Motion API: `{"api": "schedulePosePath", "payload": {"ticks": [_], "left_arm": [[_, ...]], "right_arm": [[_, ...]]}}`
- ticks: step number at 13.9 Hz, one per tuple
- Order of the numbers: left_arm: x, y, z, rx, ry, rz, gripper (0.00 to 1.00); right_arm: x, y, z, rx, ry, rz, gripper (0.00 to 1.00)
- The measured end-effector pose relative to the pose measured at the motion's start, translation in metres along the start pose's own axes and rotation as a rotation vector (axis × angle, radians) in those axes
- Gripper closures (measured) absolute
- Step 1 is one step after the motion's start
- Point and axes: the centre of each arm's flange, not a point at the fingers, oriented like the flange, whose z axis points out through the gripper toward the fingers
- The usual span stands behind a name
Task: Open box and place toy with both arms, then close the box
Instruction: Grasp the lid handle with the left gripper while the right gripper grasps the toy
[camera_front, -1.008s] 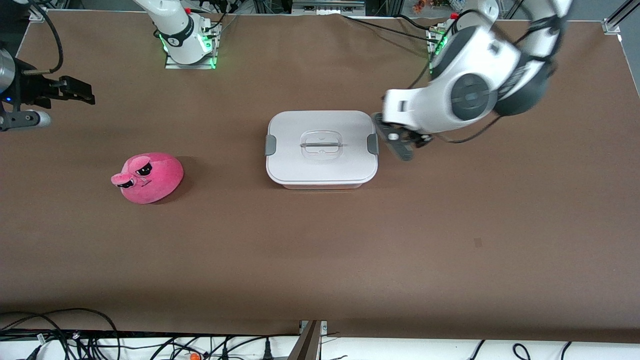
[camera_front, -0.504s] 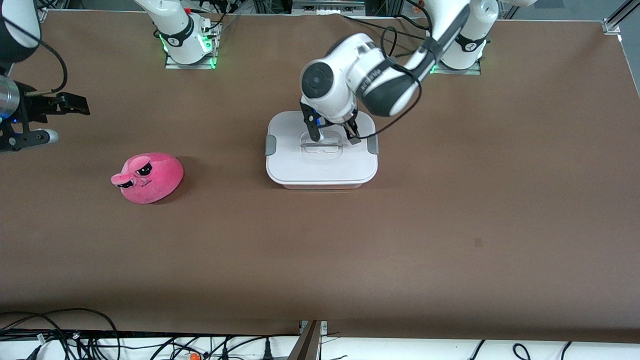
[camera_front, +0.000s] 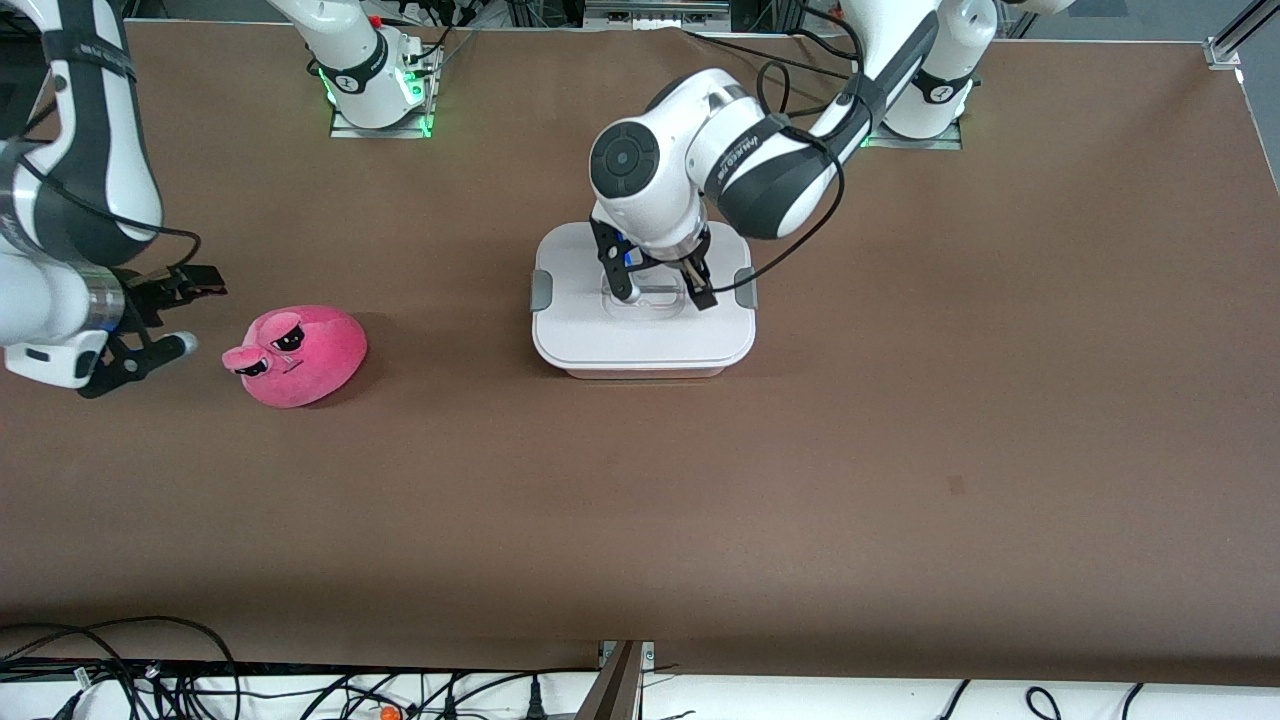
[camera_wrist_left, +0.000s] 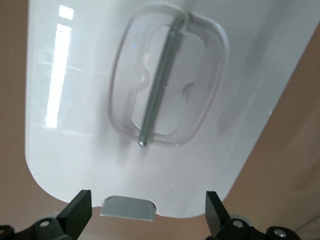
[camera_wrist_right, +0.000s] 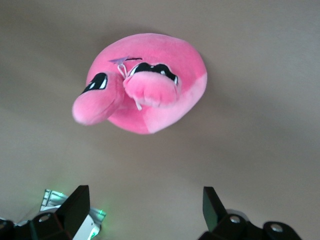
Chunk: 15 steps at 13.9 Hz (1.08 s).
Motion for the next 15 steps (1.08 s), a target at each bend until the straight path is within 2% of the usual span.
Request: {"api": "schedulePosePath", "payload": {"ticks": [4, 7, 8, 11, 12, 13, 15], "left_arm": [[0.035, 0.019, 0.029, -0.009, 0.013, -0.005, 0.00], [0.054, 0.035, 0.047, -0.010, 0.017, -0.011, 0.04], [0.054, 0.033, 0.045, -0.006, 0.021, -0.016, 0.11], [0.052, 0.028, 0.037, -0.001, 0.035, -0.024, 0.47], [0.054, 0.032, 0.036, 0.001, 0.037, -0.019, 0.66], [0.055, 0.033, 0.035, 0.002, 0.038, -0.018, 0.77], [0.054, 0.031, 0.035, 0.005, 0.037, -0.018, 0.93]], "right_arm": [[0.012, -0.002, 0.056, 0.016, 0.009, -0.078, 0.00], [0.017, -0.002, 0.073, 0.007, 0.045, -0.114, 0.00], [0.020, -0.002, 0.079, -0.004, 0.063, -0.124, 0.00], [0.026, -0.003, 0.087, -0.014, 0.116, -0.132, 0.00], [0.030, -0.005, 0.087, -0.009, 0.145, -0.131, 0.00], [0.032, -0.005, 0.089, -0.009, 0.157, -0.129, 0.00], [0.041, -0.006, 0.091, -0.013, 0.199, -0.130, 0.00]]}}
